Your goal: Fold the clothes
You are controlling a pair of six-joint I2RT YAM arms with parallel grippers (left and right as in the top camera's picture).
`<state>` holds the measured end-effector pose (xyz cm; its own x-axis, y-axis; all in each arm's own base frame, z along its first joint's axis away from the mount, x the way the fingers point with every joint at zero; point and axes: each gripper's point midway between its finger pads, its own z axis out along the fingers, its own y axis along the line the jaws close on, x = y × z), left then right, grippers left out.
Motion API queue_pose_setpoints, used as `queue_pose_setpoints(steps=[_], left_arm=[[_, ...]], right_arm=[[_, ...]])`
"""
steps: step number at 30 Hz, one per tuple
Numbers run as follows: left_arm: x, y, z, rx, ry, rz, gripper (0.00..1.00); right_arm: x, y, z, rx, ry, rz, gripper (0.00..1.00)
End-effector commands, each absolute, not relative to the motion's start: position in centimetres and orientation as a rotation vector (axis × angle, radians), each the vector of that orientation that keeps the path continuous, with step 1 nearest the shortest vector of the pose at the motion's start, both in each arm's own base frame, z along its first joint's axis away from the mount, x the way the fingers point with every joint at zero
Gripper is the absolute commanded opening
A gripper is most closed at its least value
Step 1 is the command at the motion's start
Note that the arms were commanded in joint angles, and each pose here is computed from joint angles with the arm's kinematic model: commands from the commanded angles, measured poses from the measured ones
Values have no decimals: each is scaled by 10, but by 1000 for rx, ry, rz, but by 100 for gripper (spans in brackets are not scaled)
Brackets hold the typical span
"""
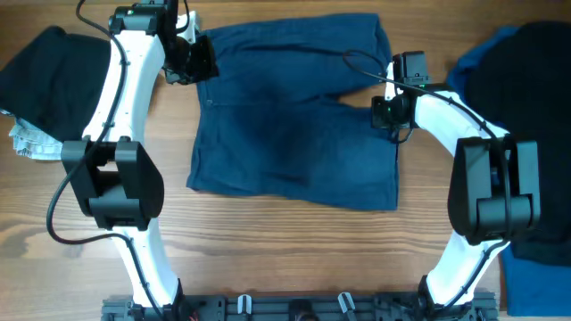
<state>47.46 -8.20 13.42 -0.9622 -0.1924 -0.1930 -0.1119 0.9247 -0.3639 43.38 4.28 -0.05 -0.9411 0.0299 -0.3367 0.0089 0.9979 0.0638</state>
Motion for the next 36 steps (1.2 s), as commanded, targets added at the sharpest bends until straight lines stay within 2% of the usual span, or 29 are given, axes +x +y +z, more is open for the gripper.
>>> queue_pose_setpoints(steps=[1, 4, 6, 7, 9, 17, 21, 27, 34, 36], left_arm=[[475, -82, 138, -220, 2847, -514, 25], [476, -82, 138, -220, 2847, -514, 25], [476, -82, 138, -220, 2846, -514, 26], [476, -82, 138, -220, 2846, -514, 26], [478, -82, 139, -218, 2838, -514, 29], [483, -76, 138, -222, 2822, -456, 29], [483, -76, 138, -222, 2823, -456, 29], [481, -76, 138, -224, 2829, -456, 28], [478, -76, 137, -228, 2842, -455, 29], [477, -76, 136, -229, 2847, -455, 29]], right_arm=[[450, 34, 15, 69, 2731, 29, 4], [464, 71, 52, -175, 2633, 271, 4], [476, 77, 95, -152, 2529, 319, 5], [483, 80, 113, -158, 2469, 336, 11], [492, 81, 119, -163, 2424, 334, 6], [547, 90, 64, -192, 2297, 327, 4], [552, 90, 19, -189, 2326, 322, 4], [534, 72, -19, -138, 2470, 215, 4], [420, 58, -62, 64, 2989, 195, 4], [407, 57, -62, 94, 3044, 194, 4]])
